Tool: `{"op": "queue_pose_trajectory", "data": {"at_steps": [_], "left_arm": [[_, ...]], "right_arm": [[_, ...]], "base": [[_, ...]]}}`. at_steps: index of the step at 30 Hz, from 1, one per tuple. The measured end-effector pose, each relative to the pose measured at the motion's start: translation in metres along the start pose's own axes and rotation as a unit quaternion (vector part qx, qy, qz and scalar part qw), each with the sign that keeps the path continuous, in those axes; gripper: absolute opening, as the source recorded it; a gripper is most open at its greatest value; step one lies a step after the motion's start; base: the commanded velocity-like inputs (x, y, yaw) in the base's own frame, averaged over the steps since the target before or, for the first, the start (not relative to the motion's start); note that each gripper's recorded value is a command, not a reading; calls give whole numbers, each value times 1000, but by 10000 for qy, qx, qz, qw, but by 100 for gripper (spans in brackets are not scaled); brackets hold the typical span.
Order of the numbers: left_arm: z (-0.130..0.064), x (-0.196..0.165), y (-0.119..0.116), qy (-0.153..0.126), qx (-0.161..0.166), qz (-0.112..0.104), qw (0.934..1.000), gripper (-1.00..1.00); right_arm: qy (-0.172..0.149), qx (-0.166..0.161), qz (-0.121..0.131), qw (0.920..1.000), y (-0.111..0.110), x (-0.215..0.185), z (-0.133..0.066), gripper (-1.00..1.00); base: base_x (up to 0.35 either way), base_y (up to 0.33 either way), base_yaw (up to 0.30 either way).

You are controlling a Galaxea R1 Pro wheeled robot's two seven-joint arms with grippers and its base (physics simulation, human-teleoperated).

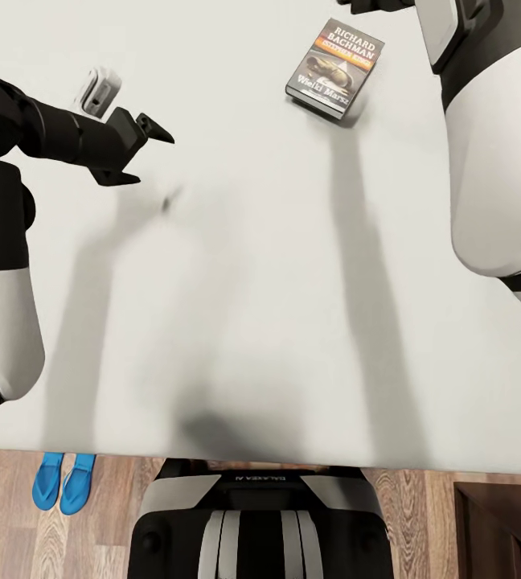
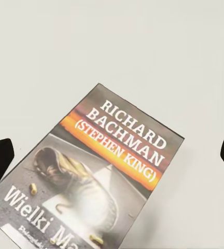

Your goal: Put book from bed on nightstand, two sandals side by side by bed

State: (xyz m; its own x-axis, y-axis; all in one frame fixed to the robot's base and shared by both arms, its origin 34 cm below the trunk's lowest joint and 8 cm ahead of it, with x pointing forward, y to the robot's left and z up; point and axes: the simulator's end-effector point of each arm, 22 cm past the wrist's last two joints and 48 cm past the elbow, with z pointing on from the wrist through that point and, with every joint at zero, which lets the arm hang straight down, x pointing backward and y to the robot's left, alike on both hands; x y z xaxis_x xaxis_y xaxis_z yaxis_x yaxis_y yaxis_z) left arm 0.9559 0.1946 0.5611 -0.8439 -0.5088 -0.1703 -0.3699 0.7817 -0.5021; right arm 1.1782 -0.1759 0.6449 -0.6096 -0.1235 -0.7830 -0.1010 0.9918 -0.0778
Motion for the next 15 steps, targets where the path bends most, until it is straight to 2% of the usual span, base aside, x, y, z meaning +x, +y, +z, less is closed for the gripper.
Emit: {"op": "queue_pose_trajectory", "data": {"at_steps": [3, 5, 15], "left_arm": [[-4, -6, -7, -46, 65, 31, 10000, 100], [-9, -13, -17, -118, 128, 84, 9998, 100], [-14, -20, -29, -176, 245, 132, 9995, 100]], "right_arm": [[-193, 243, 13, 9995, -11, -13, -1, 100], [-199, 409, 6, 9990, -18, -11, 2, 100], [-56, 540, -9, 9985, -19, -6, 8, 100]], "base": [[0, 0, 0], [0, 0, 0], [0, 0, 0]]}}
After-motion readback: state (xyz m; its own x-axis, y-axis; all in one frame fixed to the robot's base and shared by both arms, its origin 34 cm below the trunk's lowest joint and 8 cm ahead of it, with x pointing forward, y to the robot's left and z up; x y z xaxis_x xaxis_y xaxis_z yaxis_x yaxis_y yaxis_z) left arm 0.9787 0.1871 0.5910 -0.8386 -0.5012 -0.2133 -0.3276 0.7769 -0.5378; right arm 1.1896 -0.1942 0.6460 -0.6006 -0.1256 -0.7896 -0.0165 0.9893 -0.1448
